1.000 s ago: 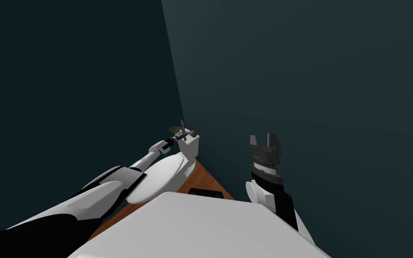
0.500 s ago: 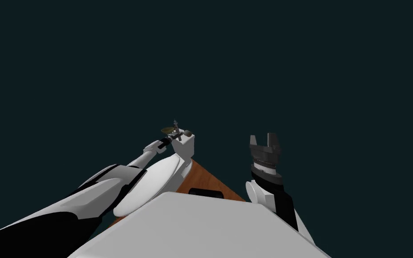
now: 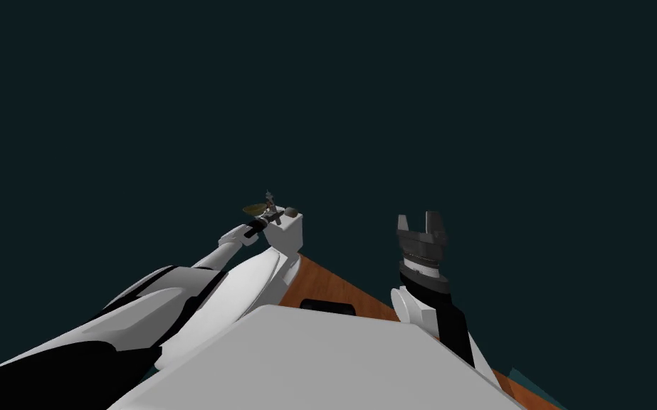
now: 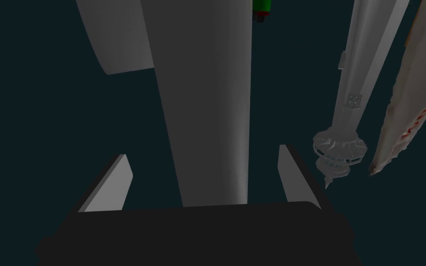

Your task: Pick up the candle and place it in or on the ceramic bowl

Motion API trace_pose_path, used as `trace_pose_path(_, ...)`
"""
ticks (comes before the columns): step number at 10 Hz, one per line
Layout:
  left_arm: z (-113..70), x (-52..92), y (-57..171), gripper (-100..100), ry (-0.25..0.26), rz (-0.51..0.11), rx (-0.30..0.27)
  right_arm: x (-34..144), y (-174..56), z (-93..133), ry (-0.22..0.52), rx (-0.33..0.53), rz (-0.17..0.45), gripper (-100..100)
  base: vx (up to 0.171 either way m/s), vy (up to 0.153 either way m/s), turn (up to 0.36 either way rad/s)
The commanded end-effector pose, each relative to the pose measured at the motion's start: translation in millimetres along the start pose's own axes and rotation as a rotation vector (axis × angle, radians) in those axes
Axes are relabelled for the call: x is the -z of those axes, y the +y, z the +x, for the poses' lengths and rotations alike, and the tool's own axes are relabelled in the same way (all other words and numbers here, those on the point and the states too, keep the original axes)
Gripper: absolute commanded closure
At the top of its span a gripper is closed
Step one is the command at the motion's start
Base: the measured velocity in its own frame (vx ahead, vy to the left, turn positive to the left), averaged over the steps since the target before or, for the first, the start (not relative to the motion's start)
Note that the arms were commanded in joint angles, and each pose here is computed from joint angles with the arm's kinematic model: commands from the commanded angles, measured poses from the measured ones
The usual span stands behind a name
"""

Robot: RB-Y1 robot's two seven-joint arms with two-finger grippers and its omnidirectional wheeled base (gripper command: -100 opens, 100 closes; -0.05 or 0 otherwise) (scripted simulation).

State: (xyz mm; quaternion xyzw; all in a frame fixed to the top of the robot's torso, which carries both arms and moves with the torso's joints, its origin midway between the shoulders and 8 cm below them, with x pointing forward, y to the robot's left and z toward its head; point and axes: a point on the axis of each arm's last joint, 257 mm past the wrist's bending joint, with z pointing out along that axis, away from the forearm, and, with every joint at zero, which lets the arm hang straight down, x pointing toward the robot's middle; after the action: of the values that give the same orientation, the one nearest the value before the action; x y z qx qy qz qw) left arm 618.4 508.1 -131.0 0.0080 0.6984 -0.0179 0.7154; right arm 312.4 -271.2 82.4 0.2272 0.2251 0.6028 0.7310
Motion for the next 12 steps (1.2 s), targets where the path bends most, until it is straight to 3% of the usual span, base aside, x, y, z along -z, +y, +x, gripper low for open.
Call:
trace_pose_path(1,0.0,0.0,0,-100,0.000,0.000,0.000,0.0,0,0,0.000,0.000,0.000,0,-0.048,0.003,-0.080)
trace_pose_path(2,-0.4,0.3,2,100,0.000,-0.003,0.000,0.1,0,0,0.000,0.000,0.000,0,-0.007,0.001,0.017)
trace_pose_path(6,-0.1,0.4,2,100,0.000,-0.003,-0.001,0.1,0,0,0.000,0.000,0.000,0,0.000,0.000,0.000)
trace_pose_path(7,0.0,0.4,2,0,0.000,-0.003,-0.001,0.1,0,0,0.000,0.000,0.000,0,0.000,0.000,0.000)
trace_pose_path(8,2.8,-3.8,-16,100,0.000,0.026,-0.001,0.1,0,0,0.000,0.000,0.000,0,0.049,0.006,0.330)
trace_pose_path(12,7.2,-18.4,-116,100,0.004,0.226,-0.003,0.2,0,0,0.000,0.001,0.000,0,0.165,-0.031,0.474)
